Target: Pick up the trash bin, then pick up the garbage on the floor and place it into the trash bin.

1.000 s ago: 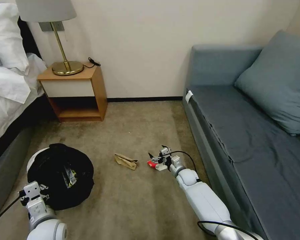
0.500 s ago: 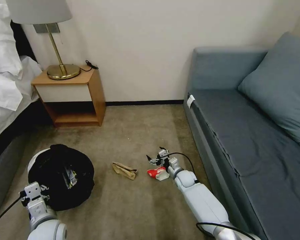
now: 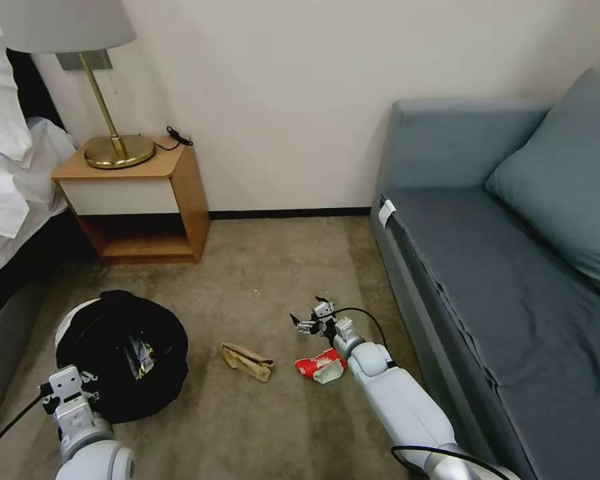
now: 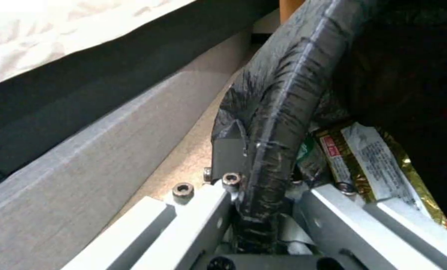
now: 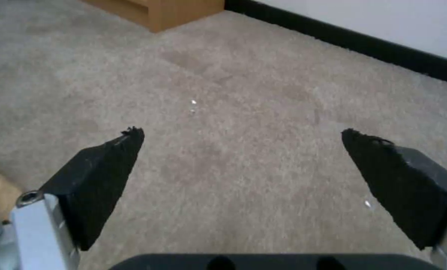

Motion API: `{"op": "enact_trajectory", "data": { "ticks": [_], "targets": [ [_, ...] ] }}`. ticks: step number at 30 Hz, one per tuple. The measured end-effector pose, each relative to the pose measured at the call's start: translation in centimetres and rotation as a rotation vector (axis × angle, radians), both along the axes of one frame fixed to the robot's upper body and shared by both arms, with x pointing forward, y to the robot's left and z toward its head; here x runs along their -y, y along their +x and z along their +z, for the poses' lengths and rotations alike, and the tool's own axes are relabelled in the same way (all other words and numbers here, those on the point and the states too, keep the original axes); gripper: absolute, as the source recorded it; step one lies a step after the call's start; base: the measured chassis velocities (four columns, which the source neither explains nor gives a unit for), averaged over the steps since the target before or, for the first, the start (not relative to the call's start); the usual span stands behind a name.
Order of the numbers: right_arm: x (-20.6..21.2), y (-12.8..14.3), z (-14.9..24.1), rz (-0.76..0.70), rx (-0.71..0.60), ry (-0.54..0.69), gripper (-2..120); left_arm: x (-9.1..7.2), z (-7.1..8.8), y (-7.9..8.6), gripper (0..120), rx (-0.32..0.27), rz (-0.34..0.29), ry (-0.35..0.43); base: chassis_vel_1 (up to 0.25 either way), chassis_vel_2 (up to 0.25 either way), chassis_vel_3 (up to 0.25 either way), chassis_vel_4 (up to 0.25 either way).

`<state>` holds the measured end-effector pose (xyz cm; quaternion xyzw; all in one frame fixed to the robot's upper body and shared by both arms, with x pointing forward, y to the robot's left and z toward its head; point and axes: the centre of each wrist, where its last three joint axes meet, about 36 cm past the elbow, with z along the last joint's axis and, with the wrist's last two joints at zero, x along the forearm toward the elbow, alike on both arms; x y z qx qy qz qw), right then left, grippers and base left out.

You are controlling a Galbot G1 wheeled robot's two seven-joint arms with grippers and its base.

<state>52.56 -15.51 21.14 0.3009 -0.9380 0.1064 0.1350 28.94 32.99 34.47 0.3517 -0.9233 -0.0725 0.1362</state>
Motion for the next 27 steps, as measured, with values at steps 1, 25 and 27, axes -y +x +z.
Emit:
{"op": "enact_trajectory", "data": {
  "ticks": [1, 25, 27],
  "targets": [
    [-0.1, -0.1, 0.0, 0.007, 0.0, -0.003, 100, 0.0, 0.0, 0.0, 0, 0.0, 0.001, 0.0, -0.112, 0.099, 0.101, -0.078],
    [-8.0, -2.2, 4.2, 0.485, -0.136, -0.06, 100, -0.2, 1.3, -0.3, 0, 0.003, 0.014, 0.025, -0.031, 0.027, 0.029, -0.031],
    [-10.1, -4.3, 3.7, 0.55, -0.182, -0.059, 100, -0.1, 1.7, -0.6, 0, 0.007, 0.016, 0.029, 0.0, 0.0, 0.0, 0.0]
  ]
}}
